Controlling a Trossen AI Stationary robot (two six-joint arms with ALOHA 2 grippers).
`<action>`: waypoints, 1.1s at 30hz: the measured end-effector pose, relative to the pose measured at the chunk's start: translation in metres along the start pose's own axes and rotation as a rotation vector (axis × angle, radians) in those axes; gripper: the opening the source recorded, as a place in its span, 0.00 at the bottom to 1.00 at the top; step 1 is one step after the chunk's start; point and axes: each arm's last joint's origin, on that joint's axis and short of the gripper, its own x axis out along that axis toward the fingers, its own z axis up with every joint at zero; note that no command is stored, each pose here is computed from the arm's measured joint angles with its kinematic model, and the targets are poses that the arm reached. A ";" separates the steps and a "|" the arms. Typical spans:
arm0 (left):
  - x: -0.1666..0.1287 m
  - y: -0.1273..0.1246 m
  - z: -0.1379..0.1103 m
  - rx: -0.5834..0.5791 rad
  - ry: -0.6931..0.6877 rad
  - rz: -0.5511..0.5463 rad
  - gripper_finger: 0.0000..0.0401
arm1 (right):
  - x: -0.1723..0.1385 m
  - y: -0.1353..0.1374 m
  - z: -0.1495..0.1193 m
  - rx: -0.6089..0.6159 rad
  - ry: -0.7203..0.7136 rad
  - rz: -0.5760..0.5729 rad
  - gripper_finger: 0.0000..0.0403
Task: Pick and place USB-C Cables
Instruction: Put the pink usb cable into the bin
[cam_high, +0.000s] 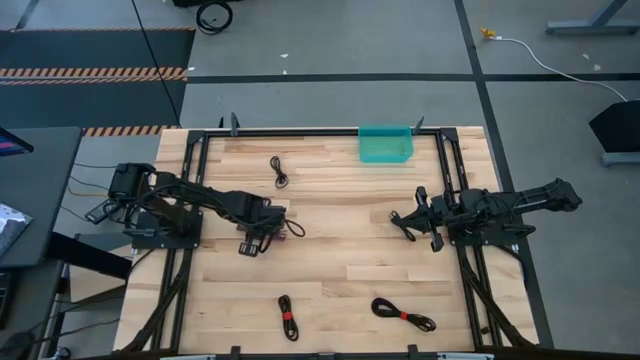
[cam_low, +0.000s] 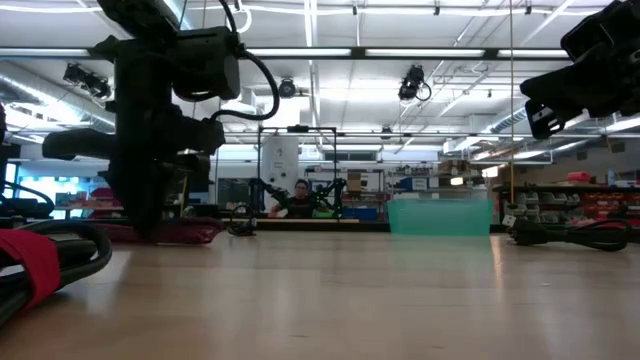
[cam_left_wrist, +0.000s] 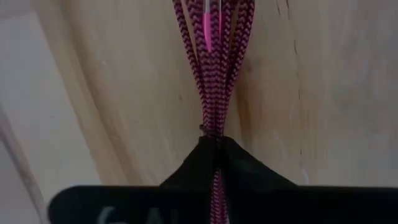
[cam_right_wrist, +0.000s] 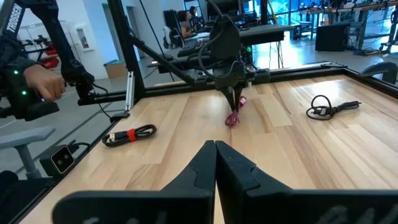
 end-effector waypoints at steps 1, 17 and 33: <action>0.000 0.000 0.001 -0.004 -0.001 0.001 0.03 | 0.000 0.000 0.000 0.000 0.000 0.000 0.03; -0.076 0.039 0.069 -0.048 -0.299 0.347 0.04 | 0.000 0.000 0.000 0.000 0.000 0.000 0.03; -0.138 0.125 0.097 -0.173 -0.854 0.590 0.04 | 0.000 0.000 0.000 0.000 0.000 0.000 0.03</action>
